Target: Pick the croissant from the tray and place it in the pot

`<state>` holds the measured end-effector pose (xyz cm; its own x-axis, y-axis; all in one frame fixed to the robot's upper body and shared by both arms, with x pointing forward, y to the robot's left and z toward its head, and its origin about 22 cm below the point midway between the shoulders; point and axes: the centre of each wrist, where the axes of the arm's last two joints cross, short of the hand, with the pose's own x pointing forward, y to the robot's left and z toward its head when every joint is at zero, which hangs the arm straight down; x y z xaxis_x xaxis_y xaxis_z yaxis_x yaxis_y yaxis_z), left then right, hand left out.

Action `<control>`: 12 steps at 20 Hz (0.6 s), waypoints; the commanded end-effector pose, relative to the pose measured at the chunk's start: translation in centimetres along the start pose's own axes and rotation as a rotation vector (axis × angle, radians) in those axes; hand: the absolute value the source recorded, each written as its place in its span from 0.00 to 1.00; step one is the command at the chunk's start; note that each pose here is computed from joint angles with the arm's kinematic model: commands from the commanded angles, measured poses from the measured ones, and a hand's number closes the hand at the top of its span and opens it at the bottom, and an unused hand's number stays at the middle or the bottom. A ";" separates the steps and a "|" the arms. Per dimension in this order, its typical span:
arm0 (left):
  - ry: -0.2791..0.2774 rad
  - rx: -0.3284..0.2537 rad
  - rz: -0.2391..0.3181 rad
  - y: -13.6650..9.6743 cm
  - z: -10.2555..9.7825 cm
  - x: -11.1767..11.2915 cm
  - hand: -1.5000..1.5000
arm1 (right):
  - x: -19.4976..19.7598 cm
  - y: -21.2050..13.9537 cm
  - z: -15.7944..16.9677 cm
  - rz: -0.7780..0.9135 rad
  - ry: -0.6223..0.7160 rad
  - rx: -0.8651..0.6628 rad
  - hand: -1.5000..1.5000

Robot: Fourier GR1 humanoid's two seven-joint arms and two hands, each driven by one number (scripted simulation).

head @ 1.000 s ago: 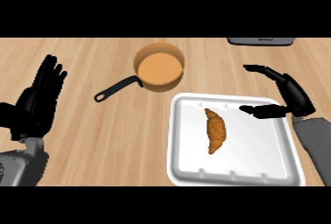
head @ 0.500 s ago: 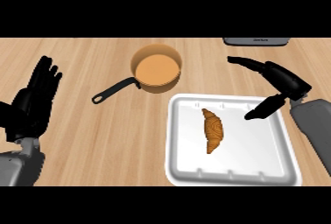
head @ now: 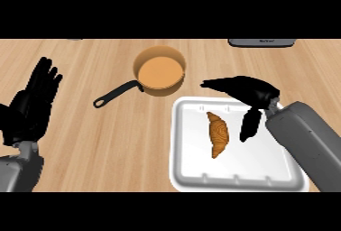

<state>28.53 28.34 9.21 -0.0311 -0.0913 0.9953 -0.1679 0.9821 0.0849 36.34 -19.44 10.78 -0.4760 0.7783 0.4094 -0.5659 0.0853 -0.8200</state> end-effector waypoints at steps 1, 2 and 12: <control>0.007 -0.004 -0.003 -0.3 0.9 -1.3 0.50 | 2.5 2.0 -1.2 0.062 0.080 0.114 0.00; -0.010 0.002 0.003 -0.8 1.1 -1.1 0.50 | 2.9 3.4 -1.8 0.073 0.075 0.124 0.00; 0.005 -0.009 -0.004 -0.2 0.8 -1.2 0.50 | 2.7 6.4 -2.2 0.043 0.131 0.161 0.00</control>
<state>28.77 27.93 8.50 -0.0342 -0.0879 0.9955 -0.1691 0.9823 0.0809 33.21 -16.05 7.97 -0.4247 0.8382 0.3421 -0.6367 -0.0078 -0.7711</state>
